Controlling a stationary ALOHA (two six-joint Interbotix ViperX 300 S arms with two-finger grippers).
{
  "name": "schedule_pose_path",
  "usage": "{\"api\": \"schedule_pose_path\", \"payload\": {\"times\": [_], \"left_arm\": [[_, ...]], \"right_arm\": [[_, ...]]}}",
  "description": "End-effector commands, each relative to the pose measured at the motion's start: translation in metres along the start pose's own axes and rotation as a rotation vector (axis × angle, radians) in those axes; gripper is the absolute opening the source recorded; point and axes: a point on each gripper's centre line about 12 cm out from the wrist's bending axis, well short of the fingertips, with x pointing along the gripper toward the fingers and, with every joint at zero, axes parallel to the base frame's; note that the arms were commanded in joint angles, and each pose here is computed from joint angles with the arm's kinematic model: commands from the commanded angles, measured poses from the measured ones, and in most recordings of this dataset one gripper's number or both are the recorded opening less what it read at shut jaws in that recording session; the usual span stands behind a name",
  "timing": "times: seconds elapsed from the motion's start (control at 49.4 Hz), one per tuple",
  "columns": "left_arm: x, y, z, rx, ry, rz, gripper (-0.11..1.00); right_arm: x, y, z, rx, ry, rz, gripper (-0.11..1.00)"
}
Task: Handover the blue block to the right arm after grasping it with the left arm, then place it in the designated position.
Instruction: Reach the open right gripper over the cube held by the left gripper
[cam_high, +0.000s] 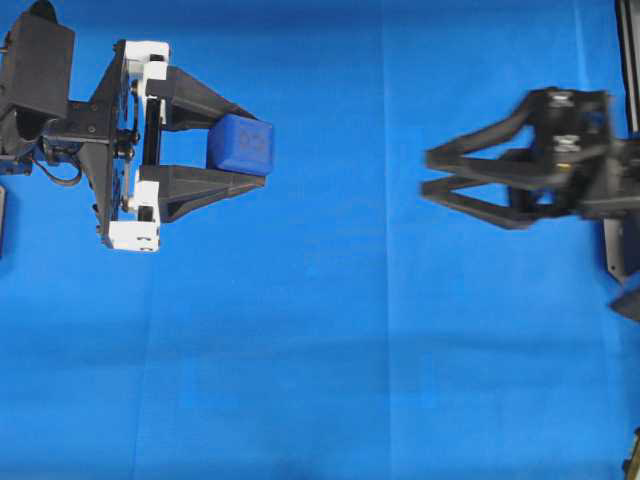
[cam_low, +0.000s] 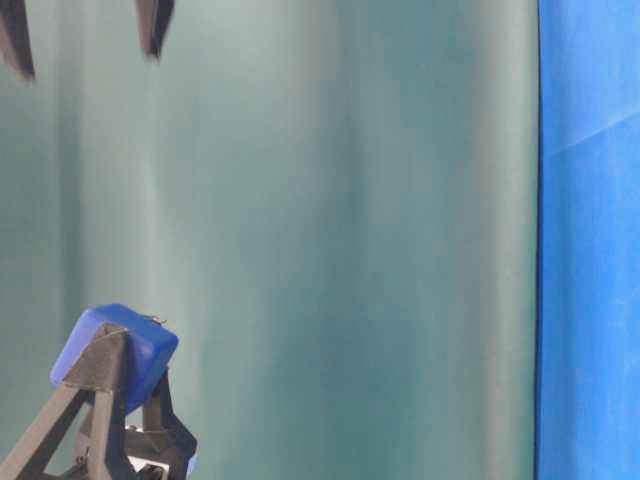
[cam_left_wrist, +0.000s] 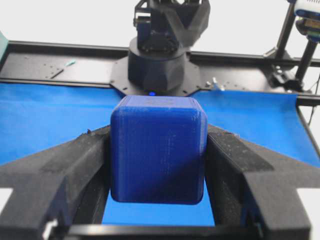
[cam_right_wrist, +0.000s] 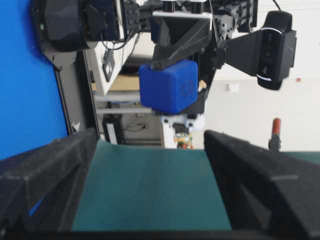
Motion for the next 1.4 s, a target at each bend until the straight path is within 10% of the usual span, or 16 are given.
{"api": "schedule_pose_path", "payload": {"times": [0.0, 0.527, 1.378], "left_arm": [[-0.003, 0.0, 0.008, -0.001, -0.028, -0.001, 0.47], [-0.003, 0.0, 0.007, -0.001, -0.023, -0.001, 0.47], [-0.003, -0.003, 0.008, -0.001, -0.023, -0.008, 0.47]], "right_arm": [[0.016, -0.015, 0.0, 0.003, -0.019, -0.032, 0.95], [0.113, -0.029, -0.013, 0.007, -0.039, -0.025, 0.95], [0.135, -0.033, -0.017, 0.005, -0.026, -0.024, 0.94]]}}
